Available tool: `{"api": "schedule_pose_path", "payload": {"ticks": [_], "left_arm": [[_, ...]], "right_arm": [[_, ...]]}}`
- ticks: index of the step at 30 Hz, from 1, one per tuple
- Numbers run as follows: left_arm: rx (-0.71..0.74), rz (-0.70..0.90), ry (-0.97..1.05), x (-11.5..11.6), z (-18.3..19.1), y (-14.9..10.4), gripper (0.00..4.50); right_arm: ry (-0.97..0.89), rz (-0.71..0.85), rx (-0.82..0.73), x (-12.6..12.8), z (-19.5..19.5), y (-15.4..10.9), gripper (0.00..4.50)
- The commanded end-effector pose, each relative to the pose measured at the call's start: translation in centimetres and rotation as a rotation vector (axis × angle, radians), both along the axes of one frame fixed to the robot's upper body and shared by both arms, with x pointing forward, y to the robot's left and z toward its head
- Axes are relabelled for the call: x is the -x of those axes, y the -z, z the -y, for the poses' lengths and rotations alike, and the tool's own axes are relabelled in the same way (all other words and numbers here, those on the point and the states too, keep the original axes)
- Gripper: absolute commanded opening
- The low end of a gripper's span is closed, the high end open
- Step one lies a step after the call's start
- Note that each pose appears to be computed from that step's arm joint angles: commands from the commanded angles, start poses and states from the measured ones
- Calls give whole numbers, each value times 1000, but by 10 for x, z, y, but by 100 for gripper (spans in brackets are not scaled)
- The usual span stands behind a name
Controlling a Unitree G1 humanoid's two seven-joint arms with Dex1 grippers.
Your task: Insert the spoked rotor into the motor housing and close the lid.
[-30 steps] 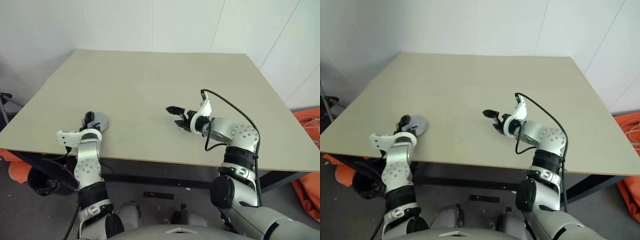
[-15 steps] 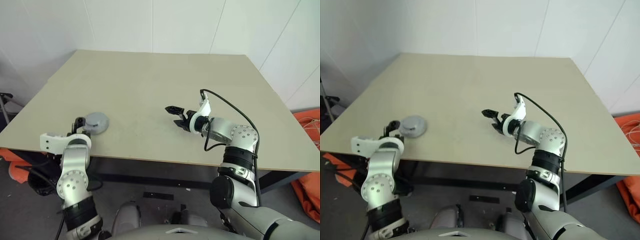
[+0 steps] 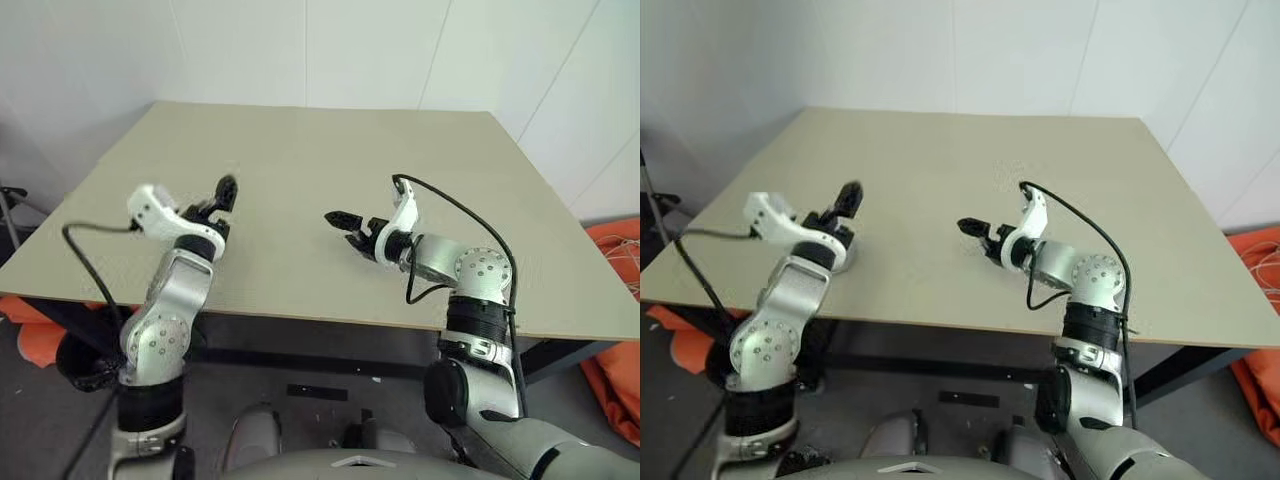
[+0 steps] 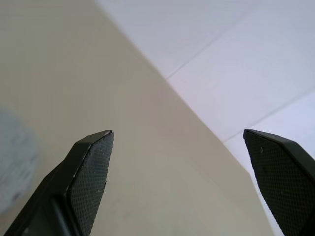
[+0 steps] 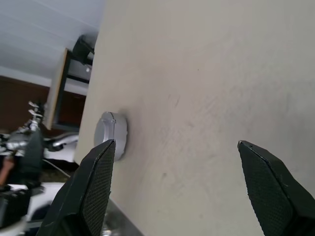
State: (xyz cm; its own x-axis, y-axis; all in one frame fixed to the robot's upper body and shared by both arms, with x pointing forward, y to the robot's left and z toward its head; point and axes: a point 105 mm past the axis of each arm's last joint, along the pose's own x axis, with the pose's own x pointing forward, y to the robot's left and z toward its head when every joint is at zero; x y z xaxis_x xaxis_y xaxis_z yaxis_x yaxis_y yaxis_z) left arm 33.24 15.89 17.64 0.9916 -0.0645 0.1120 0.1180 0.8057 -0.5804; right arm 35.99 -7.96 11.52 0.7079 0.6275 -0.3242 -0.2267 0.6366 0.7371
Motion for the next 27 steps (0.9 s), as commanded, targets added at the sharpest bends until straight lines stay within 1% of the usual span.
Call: {"api": "schedule_pose_path", "payload": {"ticks": [1,3,5,6,10,13,14,15,17,19,23,27], "left_arm": [[-295,94,70,-3,17,7,408],[-413,112,85,-5,21,20,355],[-544,111,91,-4,19,40,295],[-586,104,87,-3,16,50,257],[-672,104,79,3,8,73,127],[-695,106,48,11,1,86,21],[-690,105,37,15,-1,89,0],[-686,106,31,17,-1,91,0],[-656,96,-1,22,-4,94,0],[-643,91,-19,23,-6,95,0],[-635,96,-40,23,-10,93,0],[-634,101,-48,21,-11,91,0]], "right_arm": [[-24,269,159,-1,-3,-22,450],[-41,416,346,1,1,-17,450],[-39,566,516,2,10,-11,411],[-35,623,570,4,14,-10,388],[0,763,681,10,28,-5,254],[81,793,724,17,46,4,137],[104,787,737,20,52,9,107],[115,785,744,22,56,12,72],[198,773,750,22,72,13,3],[242,762,746,22,81,15,3],[241,757,742,28,81,23,3],[240,750,737,26,81,25,3]]}}
